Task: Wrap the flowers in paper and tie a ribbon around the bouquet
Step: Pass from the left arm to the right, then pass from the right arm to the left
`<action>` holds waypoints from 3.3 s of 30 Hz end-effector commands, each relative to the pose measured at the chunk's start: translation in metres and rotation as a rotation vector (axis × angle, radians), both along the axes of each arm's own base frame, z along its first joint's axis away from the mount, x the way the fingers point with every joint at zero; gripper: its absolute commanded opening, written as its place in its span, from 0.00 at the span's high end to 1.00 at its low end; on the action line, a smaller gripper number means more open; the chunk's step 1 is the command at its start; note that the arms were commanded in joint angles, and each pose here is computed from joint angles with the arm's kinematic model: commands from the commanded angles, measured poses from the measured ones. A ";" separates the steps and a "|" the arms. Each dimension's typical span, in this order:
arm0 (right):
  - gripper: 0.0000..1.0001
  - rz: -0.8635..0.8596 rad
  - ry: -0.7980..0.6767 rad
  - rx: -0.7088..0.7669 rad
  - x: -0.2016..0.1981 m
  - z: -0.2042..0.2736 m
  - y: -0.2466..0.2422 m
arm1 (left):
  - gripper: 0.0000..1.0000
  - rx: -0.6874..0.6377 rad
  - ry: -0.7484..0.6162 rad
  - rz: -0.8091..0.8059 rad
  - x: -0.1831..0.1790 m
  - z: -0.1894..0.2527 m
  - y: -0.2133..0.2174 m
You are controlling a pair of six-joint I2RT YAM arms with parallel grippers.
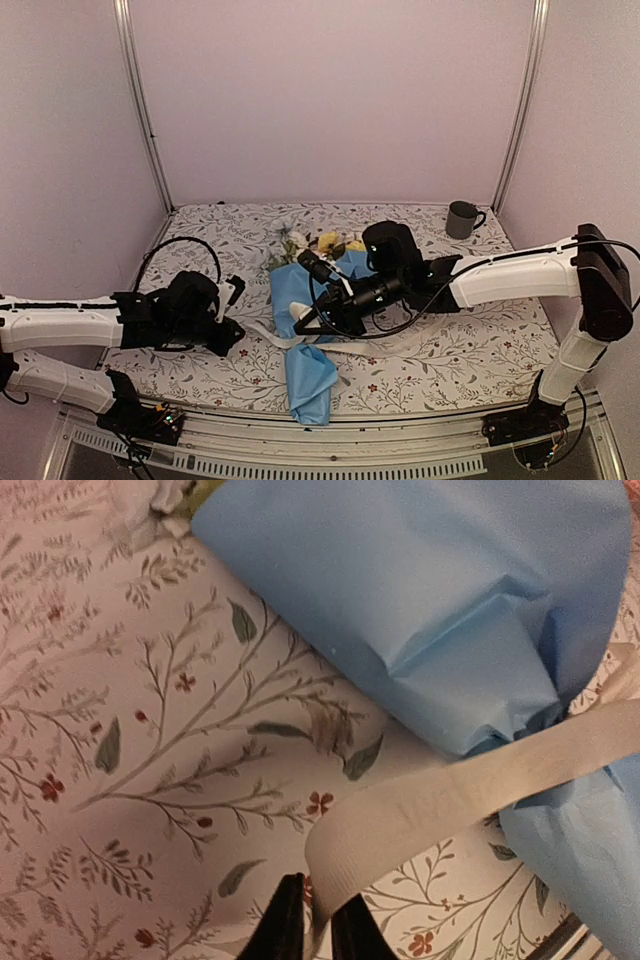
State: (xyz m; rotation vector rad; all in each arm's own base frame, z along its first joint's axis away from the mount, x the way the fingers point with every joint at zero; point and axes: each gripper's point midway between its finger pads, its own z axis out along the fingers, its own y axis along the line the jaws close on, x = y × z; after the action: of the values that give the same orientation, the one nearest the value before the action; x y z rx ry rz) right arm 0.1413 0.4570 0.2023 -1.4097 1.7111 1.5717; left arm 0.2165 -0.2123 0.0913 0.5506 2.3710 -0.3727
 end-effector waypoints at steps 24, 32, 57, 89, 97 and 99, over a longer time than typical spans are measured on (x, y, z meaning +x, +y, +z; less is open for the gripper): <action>1.00 -0.131 0.290 -0.086 -0.009 -0.014 -0.006 | 0.31 -0.057 -0.443 -0.310 -0.073 0.048 -0.118; 1.00 -0.108 0.281 -0.075 -0.014 -0.009 -0.007 | 1.00 0.199 -0.519 -0.099 -0.046 0.038 -0.099; 1.00 0.141 0.214 -0.142 -0.050 -0.032 -0.016 | 1.00 -0.407 -0.359 -0.609 -0.081 0.138 -0.086; 1.00 0.116 0.179 -0.055 -0.041 -0.011 0.006 | 0.21 -0.217 -0.173 -0.415 -0.060 0.048 -0.073; 1.00 0.020 0.216 -0.046 -0.028 -0.009 0.013 | 0.18 -0.232 -0.492 -0.498 -0.068 0.080 -0.105; 1.00 0.008 0.227 -0.045 -0.026 -0.009 0.014 | 0.16 -0.240 -0.529 -0.493 -0.066 0.079 -0.111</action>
State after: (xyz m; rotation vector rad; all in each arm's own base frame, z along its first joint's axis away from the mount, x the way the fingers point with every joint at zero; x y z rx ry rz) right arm 0.1100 0.4639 0.1954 -1.3680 1.8653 1.7587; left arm 0.1363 -0.3139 0.1589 1.0389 1.7762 -0.7141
